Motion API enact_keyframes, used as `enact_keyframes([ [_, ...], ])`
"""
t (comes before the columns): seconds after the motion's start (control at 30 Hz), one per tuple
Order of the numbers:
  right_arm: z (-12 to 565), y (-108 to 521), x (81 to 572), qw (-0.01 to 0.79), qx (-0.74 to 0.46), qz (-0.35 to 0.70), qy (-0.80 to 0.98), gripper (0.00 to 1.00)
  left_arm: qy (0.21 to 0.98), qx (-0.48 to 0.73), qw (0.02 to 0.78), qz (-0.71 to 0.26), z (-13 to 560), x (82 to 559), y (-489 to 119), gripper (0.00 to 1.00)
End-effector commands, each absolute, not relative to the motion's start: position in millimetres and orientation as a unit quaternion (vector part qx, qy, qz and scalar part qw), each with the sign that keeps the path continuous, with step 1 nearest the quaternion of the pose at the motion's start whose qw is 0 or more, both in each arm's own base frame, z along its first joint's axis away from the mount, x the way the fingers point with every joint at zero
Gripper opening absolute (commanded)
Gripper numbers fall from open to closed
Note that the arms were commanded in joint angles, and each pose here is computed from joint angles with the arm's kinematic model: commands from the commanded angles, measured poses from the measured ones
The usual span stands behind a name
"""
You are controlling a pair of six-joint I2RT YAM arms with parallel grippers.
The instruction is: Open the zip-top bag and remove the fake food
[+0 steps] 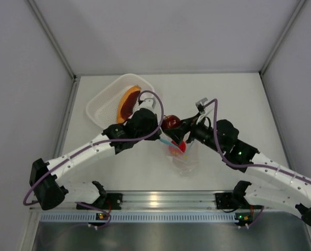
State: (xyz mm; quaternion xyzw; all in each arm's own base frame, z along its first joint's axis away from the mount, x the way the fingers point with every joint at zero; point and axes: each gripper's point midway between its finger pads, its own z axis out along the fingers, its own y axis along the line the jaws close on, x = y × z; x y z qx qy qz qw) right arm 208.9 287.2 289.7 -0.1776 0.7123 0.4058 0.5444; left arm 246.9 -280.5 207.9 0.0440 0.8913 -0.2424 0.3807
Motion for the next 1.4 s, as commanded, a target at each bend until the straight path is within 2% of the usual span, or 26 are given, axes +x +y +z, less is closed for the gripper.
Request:
enact_keyframes([
  [0.0,354,285,208,0.594,-0.137,0.455,0.649,0.29,0.886,0.01,0.403,-0.23,211,251,-264,0.0],
  [0.23,408,288,215,0.581,-0.085,0.495,0.64,0.3,0.89,-0.031,0.405,-0.21,194,252,-231,0.0],
  [0.4,418,281,263,0.605,-0.037,0.418,0.677,0.3,0.888,-0.039,0.407,-0.209,200,238,-212,0.0],
  [0.5,407,287,307,0.605,-0.037,0.369,0.705,0.3,0.882,-0.052,0.422,-0.205,210,231,-194,0.0],
  [0.57,377,301,344,0.592,-0.04,0.333,0.733,0.3,0.88,-0.056,0.426,-0.2,216,222,-182,0.0],
  [0.6,383,307,355,0.6,-0.048,0.325,0.73,0.3,0.879,-0.058,0.429,-0.197,217,220,-177,0.0],
  [0.67,342,335,385,0.578,-0.067,0.296,0.758,0.31,0.877,-0.056,0.432,-0.203,223,212,-170,0.0],
  [0.7,355,347,395,0.585,-0.079,0.3,0.749,0.3,0.877,-0.053,0.431,-0.206,225,209,-169,0.0],
  [0.73,313,366,413,0.558,-0.096,0.279,0.776,0.3,0.878,-0.048,0.426,-0.211,224,205,-168,0.0],
  [0.8,316,388,430,0.563,-0.115,0.28,0.769,0.31,0.875,-0.04,0.426,-0.226,230,197,-168,0.0],
  [0.83,274,402,444,0.537,-0.128,0.264,0.791,0.31,0.875,-0.035,0.421,-0.235,231,193,-168,0.0],
  [0.87,266,410,451,0.531,-0.133,0.261,0.795,0.31,0.874,-0.034,0.421,-0.24,233,188,-165,0.0],
  [0.9,280,419,461,0.543,-0.135,0.266,0.785,0.31,0.873,-0.032,0.42,-0.244,235,185,-165,0.0],
  [0.93,242,431,469,0.519,-0.146,0.256,0.802,0.31,0.87,-0.033,0.424,-0.251,239,182,-162,0.0],
  [1.0,244,446,480,0.524,-0.154,0.265,0.794,0.34,0.87,-0.032,0.423,-0.25,240,177,-157,0.0],
  [1.03,219,455,485,0.512,-0.161,0.261,0.803,0.41,0.869,-0.032,0.425,-0.251,241,175,-155,0.0],
  [1.1,221,467,492,0.52,-0.163,0.276,0.791,0.51,0.868,-0.035,0.429,-0.249,244,172,-148,0.0],
  [1.13,205,473,494,0.514,-0.171,0.275,0.795,0.63,0.867,-0.035,0.431,-0.249,246,171,-147,0.0],
  [1.2,215,482,496,0.526,-0.183,0.276,0.784,0.81,0.864,-0.037,0.435,-0.251,248,170,-145,0.0],
  [1.23,215,482,496,0.528,-0.182,0.272,0.783,0.97,0.863,-0.038,0.436,-0.254,249,169,-145,0.0],
  [1.37,247,472,493,0.551,-0.184,0.263,0.771,1.0,0.863,-0.045,0.436,-0.252,249,171,-145,0.0],
])
